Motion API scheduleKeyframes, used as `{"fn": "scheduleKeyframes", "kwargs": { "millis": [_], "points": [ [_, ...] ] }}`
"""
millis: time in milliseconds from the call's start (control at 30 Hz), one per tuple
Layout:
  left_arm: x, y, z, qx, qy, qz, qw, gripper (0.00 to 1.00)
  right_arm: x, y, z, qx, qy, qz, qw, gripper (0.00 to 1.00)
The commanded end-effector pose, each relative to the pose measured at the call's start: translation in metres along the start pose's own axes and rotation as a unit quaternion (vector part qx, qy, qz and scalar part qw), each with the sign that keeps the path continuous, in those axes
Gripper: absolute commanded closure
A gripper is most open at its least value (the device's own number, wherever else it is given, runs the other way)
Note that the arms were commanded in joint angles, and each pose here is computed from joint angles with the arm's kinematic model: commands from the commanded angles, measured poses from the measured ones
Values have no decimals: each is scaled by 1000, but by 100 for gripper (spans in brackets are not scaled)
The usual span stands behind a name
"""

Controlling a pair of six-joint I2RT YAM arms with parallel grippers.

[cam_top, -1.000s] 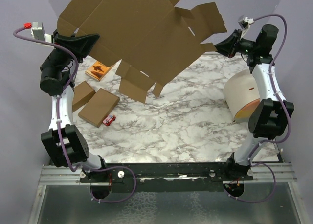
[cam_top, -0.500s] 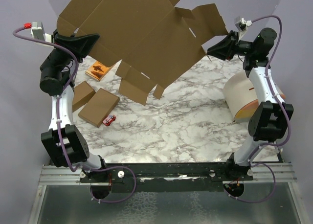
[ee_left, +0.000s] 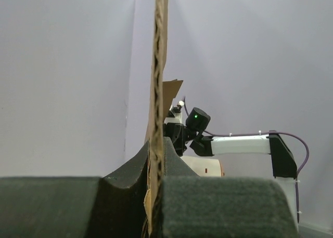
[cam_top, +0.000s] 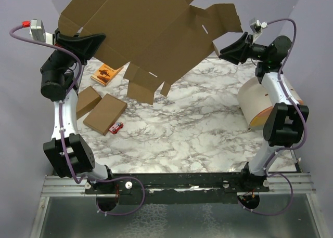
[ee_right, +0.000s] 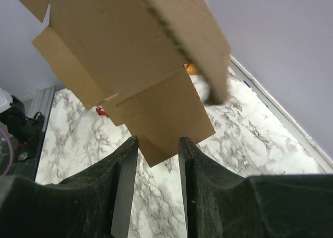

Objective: Fold the paper box

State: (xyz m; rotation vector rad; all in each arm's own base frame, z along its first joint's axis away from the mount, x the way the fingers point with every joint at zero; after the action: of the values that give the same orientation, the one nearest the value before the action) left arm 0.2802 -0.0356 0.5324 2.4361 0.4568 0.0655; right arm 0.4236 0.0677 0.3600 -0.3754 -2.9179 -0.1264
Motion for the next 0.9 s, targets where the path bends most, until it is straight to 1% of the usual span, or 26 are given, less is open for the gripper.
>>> {"fn": "scheduleKeyframes", "kwargs": {
  "millis": [0,133,267,333,367,500,633,733,867],
  "points": [
    [-51,8,-17,-43,107,103,988,100,-8,3,-4,-33,11,14,999,61],
    [-54,10,-17,-44,105,107,988,100,-9,4,-6,-44,22,20,999,55],
    [-55,12,-18,-45,104,111,987,100,-8,4,-7,-51,36,23,998,55],
    [-55,12,-18,-44,105,113,987,100,-3,4,-7,-50,35,12,998,54],
    [-56,12,-18,-42,107,113,987,100,3,3,-9,-49,22,2,999,52],
    [-51,12,-16,-37,107,110,987,100,25,-5,-3,-18,6,-34,999,38],
    [-47,11,-15,-37,105,107,988,100,31,-33,-5,-18,15,2,1000,30],
    [-48,11,-15,-39,107,108,988,100,28,-55,-16,-23,11,38,999,29],
    [-53,12,-17,-38,110,112,987,100,26,-72,-29,-37,11,65,997,29]
  ]
}}
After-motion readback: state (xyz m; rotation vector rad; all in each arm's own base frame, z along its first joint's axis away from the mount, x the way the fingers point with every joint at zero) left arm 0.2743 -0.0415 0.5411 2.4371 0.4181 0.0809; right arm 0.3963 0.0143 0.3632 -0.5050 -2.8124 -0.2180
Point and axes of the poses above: each gripper's point midway between its finger pads, its own y axis out along the fingers, its own x axis along the line the jaws close on, z = x × y, the point moved 6 cm from there along -y, back along the fingers, and after that the axes turned 3 degrees about y, right-handed, at the moved point
